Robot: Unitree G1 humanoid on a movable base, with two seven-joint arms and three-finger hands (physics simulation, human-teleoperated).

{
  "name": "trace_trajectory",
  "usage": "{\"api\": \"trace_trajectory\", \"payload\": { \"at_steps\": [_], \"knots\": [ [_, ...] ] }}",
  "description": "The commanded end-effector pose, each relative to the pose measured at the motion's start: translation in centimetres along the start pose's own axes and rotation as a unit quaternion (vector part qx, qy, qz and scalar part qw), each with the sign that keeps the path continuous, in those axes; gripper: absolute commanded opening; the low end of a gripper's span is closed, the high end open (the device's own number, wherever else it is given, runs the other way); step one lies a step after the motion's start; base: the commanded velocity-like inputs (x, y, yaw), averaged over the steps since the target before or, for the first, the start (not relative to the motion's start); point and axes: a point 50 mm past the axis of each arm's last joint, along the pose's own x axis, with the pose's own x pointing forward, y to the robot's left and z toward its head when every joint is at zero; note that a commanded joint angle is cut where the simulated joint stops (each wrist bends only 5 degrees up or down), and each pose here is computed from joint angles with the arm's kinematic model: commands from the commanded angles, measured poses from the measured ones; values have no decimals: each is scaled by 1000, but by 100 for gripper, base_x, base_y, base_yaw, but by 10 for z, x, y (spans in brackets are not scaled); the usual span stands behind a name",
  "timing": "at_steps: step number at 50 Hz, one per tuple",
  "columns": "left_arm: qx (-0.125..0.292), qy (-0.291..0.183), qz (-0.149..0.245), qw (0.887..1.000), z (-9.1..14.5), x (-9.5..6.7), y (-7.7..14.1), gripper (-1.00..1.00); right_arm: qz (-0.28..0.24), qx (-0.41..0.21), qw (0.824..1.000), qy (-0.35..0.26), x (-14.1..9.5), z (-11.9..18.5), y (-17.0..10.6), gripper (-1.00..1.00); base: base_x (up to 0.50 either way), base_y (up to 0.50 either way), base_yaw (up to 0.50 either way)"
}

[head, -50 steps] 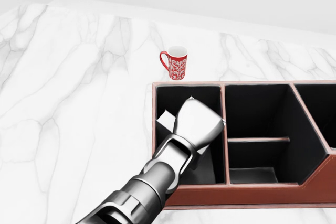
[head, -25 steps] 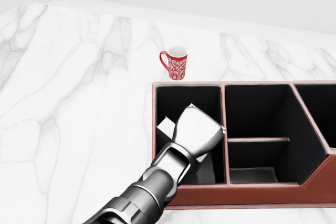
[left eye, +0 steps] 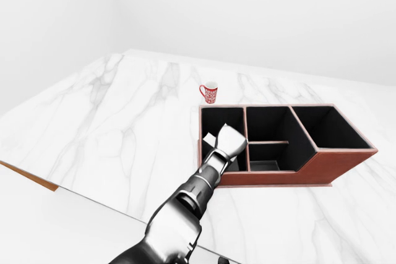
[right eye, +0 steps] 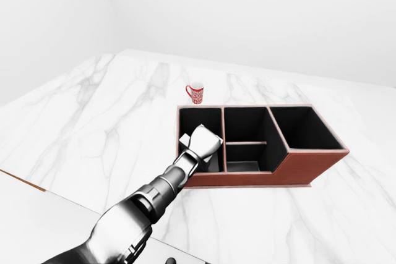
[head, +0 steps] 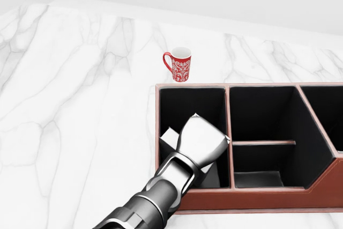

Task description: Pick up the book and place it in the left compartment of the caddy.

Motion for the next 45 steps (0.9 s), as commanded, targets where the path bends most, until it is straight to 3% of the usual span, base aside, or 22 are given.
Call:
{"api": "trace_trajectory", "payload": {
  "at_steps": [1,31,33,34,35,36,45],
  "knots": [
    [-100,72,-62,990,-9,-19,-30,-100,1,-1,1000,3,0,-2,0,100,0,0,0],
    [-117,95,-90,985,-14,-32,-47,-100,1,-2,1000,2,0,-1,0,100,0,0,1],
    [-118,95,-90,984,-14,-32,-47,-51,0,-1,1000,0,0,0,0,100,0,0,1],
    [-119,97,-91,984,-15,-33,-48,42,1,-1,1000,-2,0,1,1,100,0,0,0],
    [-120,98,-92,984,-14,-33,-49,90,1,-1,1000,-2,0,1,1,100,0,0,1],
    [-122,98,-92,983,-14,-34,-49,100,1,-1,1000,-1,-1,1,1,100,0,0,0],
    [-156,111,-78,978,-19,-30,-44,100,2,-2,1000,3,0,-2,0,100,0,0,0]
  ]
}}
